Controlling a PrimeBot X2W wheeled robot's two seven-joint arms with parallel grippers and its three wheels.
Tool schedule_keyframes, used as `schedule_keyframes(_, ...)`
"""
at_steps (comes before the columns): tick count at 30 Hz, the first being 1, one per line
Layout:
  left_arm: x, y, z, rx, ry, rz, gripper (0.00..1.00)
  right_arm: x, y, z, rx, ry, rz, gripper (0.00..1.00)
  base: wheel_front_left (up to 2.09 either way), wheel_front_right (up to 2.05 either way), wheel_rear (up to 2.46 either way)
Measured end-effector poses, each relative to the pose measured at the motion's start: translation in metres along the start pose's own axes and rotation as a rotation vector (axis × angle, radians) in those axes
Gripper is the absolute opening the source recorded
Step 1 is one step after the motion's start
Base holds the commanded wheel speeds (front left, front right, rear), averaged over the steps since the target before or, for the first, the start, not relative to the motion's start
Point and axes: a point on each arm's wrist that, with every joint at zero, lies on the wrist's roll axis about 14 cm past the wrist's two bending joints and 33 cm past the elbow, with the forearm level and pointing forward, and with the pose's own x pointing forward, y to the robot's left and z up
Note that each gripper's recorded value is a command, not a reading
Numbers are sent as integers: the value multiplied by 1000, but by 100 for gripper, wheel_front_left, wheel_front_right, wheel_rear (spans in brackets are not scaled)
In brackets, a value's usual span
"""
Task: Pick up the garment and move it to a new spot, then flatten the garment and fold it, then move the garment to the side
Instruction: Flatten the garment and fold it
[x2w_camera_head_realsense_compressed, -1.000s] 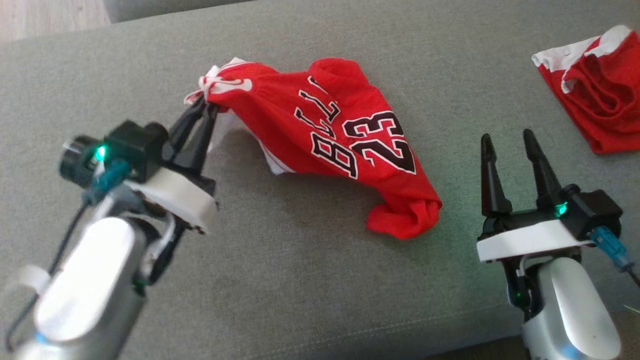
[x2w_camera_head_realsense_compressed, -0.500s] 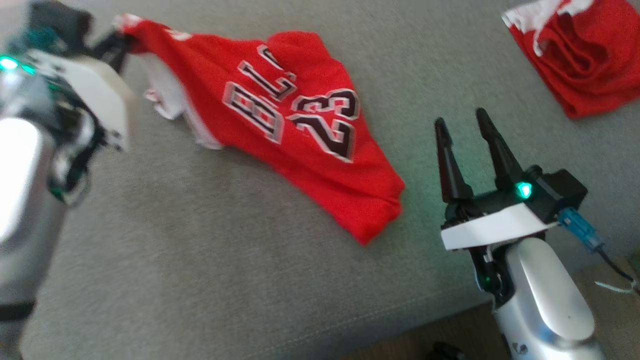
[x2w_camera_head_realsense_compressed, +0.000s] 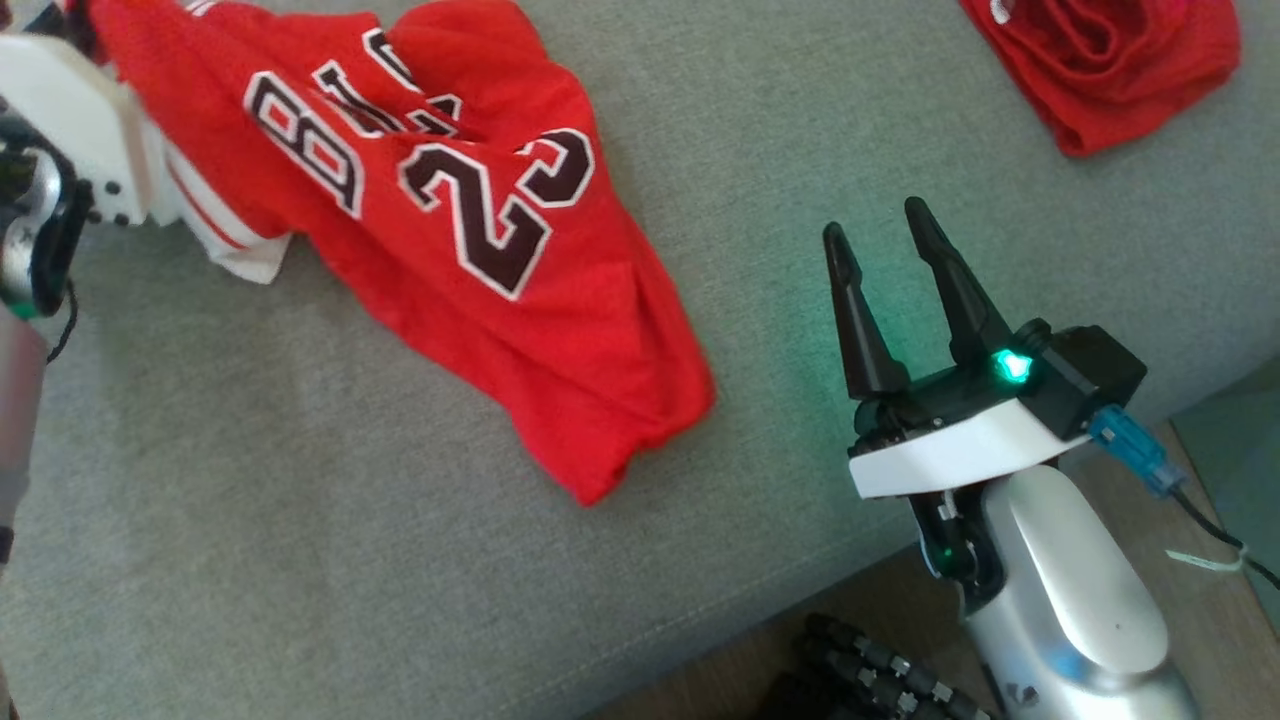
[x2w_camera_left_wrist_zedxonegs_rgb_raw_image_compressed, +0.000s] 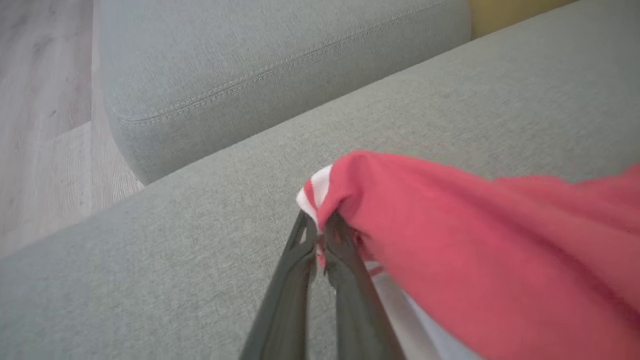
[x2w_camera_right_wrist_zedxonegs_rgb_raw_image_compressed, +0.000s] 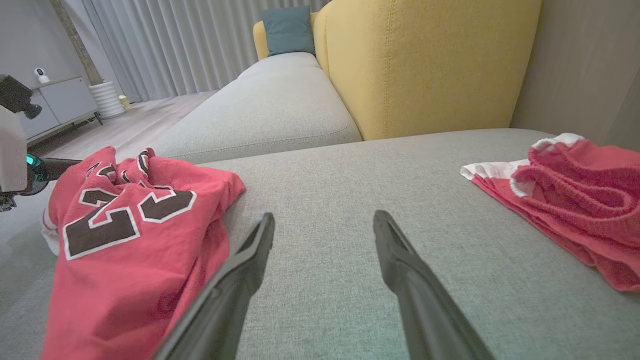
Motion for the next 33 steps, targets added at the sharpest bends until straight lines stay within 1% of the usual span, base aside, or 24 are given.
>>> schedule_keyframes(1,2,0,-5,-4,8,3,1,0,0,-1,-1,2,-1,100,0,0,0)
schedule_keyframes(2,3,1,-7,-6,9,8,31,-1,0,-1,-2,3,0,100,0,0,0)
schedule_keyframes(3,2,3,-8,-6,7,12,71,-1,0,0,-1,1,1,100,0,0,0)
schedule_keyframes(4,1,4,-8,-5,3,16,100,-1,1,1,0,-1,4,100,0,0,0)
schedule_keyframes(8,-9,12,0,-10,-37,28,100,1,8,4,-5,-12,26,100,0,0,0)
schedule_keyframes(13,-32,11,27,-13,-130,10,100,0,23,8,-22,-22,75,100,0,0,0)
schedule_keyframes(18,-71,16,44,-9,-217,13,100,-4,40,8,-50,-18,127,100,0,0,0)
schedule_keyframes(21,-99,12,46,-33,-269,10,100,-12,54,-3,-63,36,165,100,0,0,0)
schedule_keyframes(25,-141,-3,40,-106,-347,8,100,-25,78,-22,-72,114,235,100,0,0,0)
schedule_keyframes(26,-164,-11,34,-170,-386,15,100,-28,93,-24,-77,130,280,100,0,0,0)
schedule_keyframes(27,-175,-16,28,-202,-398,20,100,-29,100,-25,-81,136,301,100,0,0,0)
schedule_keyframes(33,-234,-44,-12,-368,-404,74,100,-31,124,-35,-135,182,387,100,0,0,0)
